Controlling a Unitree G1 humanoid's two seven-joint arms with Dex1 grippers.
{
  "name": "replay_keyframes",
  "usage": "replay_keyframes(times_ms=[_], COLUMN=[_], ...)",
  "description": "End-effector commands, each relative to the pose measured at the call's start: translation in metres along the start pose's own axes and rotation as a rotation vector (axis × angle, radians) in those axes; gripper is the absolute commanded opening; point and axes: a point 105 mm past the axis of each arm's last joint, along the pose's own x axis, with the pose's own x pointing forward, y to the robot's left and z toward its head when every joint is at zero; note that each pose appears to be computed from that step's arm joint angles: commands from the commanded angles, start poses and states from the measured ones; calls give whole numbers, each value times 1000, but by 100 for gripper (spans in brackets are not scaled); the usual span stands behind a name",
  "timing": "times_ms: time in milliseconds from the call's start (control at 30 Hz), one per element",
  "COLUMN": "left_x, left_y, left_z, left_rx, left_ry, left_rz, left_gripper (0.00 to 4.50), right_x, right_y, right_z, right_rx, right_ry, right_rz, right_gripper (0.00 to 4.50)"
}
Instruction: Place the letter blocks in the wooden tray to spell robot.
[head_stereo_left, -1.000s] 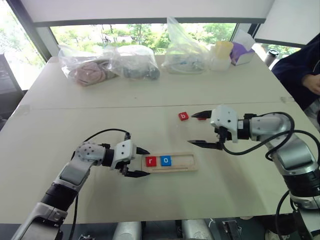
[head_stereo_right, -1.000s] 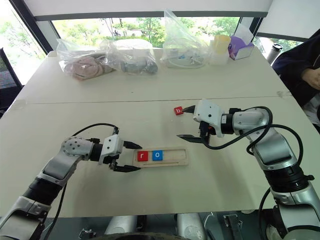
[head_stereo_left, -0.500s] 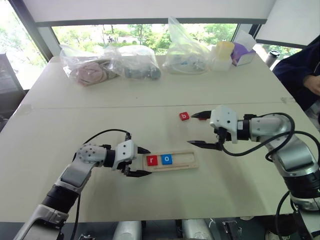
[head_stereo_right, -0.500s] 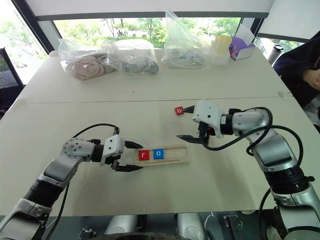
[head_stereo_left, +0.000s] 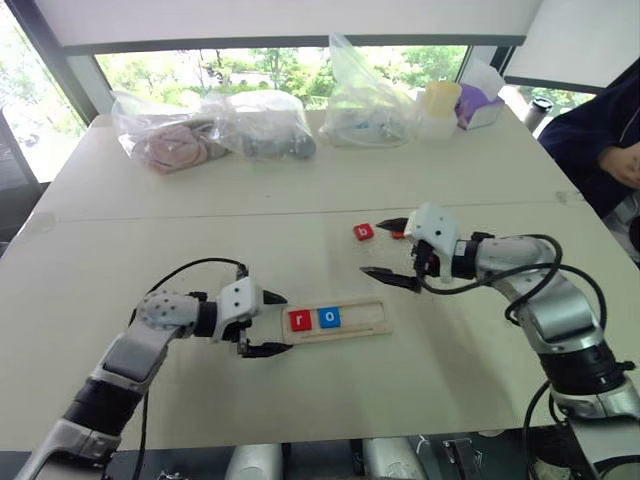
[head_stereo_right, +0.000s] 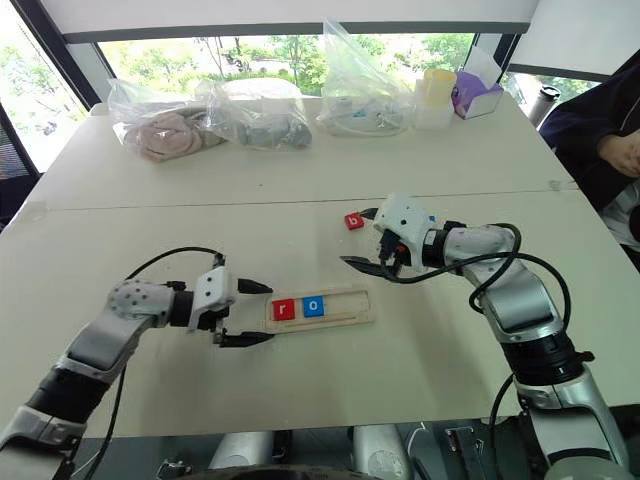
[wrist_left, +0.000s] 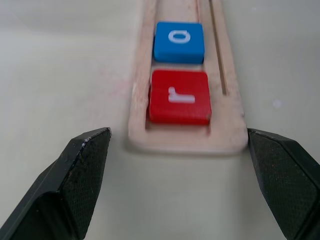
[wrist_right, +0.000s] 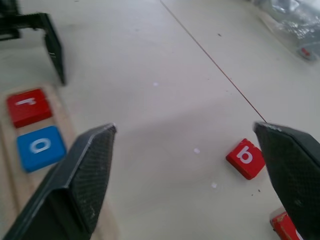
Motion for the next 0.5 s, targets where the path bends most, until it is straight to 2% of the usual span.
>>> replay_keyframes(times_ms=[33,267,500], left_x=[-23,-55,-61], left_y=[-1,-1,-3], left_z=[-2,5,22], left_rx=[-14,-64,-116], left_ry=[17,-12,-72], left_rz=[49,192,269], left_gripper=[447,447,447], right_x=[12,39,55], right_y=[-15,-30,-32], right_z=[0,-11,-22], right_rx=[45,237,330], right_ry=[29,93,159], right_rz=[-127,-284,-344], right_gripper=[450,450,450])
